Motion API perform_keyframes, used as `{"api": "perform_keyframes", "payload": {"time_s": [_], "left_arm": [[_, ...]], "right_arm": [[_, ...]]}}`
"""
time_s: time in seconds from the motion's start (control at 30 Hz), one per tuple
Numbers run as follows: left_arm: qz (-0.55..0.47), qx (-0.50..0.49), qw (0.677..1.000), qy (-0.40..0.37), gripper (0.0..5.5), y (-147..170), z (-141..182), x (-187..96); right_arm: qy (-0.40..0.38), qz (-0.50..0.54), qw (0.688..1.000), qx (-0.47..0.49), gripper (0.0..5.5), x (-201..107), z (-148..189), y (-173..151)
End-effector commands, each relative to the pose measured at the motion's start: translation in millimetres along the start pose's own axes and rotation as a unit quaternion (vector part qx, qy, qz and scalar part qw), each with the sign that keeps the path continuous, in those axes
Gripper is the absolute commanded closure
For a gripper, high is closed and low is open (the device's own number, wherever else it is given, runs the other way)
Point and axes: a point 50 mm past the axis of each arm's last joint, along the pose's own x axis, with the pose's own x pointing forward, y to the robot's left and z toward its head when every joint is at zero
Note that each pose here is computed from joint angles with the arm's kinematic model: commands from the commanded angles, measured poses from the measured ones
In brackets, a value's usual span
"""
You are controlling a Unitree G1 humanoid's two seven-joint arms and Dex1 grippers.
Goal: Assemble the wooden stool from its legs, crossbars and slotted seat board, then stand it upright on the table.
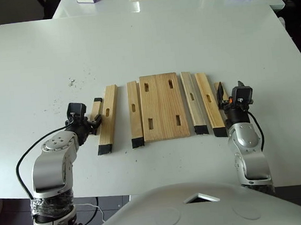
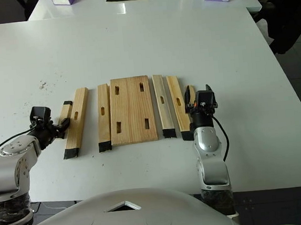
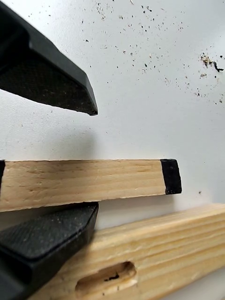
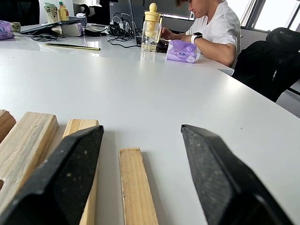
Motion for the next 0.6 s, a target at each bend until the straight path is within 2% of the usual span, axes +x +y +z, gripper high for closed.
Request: {"api": "perform_keyframes", "payload": {"time_s": [0.03,0.23,0.47,0.53,0.6], "left_arm": [[-0.023,0.005,0.998,0.054,2.05,-7,-23,1],[0.019,-0.020,0.997,0.068,2.97,5,-30,7],[0.020,-0.047,0.997,0.054,4.09,9,-20,13],[0.015,-0.038,0.999,0.002,4.20,7,-3,16],[0.036,-0.025,0.995,-0.091,4.20,9,29,18]], "right_arm": [[0.000,0.006,1.000,-0.004,2.45,3,3,0],[-0.001,0.009,1.000,-0.005,2.45,6,3,1],[-0.005,0.007,1.000,-0.001,2.45,9,4,4],[-0.008,0.006,1.000,0.000,2.45,10,6,4],[-0.014,0.000,1.000,0.000,2.45,13,8,1]]}}
